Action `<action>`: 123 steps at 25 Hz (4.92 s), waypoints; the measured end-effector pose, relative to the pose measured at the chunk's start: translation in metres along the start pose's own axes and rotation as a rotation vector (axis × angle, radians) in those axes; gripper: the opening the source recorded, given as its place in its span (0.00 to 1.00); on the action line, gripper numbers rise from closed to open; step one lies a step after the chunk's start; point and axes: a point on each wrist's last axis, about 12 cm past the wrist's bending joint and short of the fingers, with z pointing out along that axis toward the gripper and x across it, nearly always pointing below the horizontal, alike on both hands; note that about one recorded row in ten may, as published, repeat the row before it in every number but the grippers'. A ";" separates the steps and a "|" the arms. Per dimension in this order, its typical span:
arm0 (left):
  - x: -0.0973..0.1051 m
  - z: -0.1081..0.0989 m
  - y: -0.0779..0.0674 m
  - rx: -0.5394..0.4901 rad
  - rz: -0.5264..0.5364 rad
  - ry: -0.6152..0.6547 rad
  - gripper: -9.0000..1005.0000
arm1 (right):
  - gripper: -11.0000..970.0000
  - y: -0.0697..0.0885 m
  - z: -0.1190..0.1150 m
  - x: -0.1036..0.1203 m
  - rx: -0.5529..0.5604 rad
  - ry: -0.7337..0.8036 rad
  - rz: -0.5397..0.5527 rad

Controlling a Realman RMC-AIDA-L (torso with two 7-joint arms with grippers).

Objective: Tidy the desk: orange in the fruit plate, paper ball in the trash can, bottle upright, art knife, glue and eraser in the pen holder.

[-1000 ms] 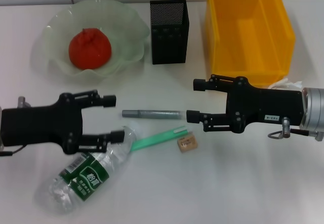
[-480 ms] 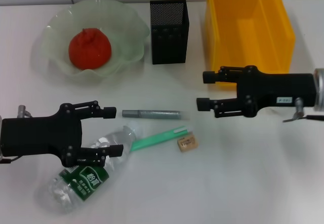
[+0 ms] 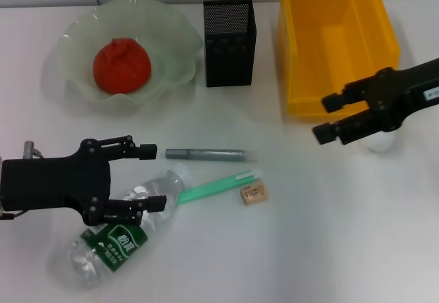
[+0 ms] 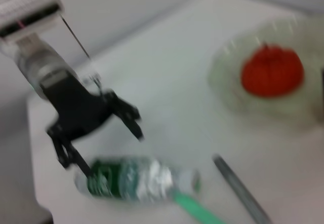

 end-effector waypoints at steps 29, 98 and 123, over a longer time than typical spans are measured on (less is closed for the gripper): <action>-0.002 0.000 0.005 -0.023 0.010 0.004 0.84 | 0.83 -0.016 -0.001 -0.023 0.504 0.511 0.231; -0.006 -0.002 0.008 -0.028 0.024 0.011 0.84 | 0.54 0.010 0.007 -0.020 0.367 0.176 0.020; -0.006 -0.002 0.006 -0.025 0.021 0.002 0.84 | 0.63 -0.051 0.023 -0.046 0.622 -0.107 0.052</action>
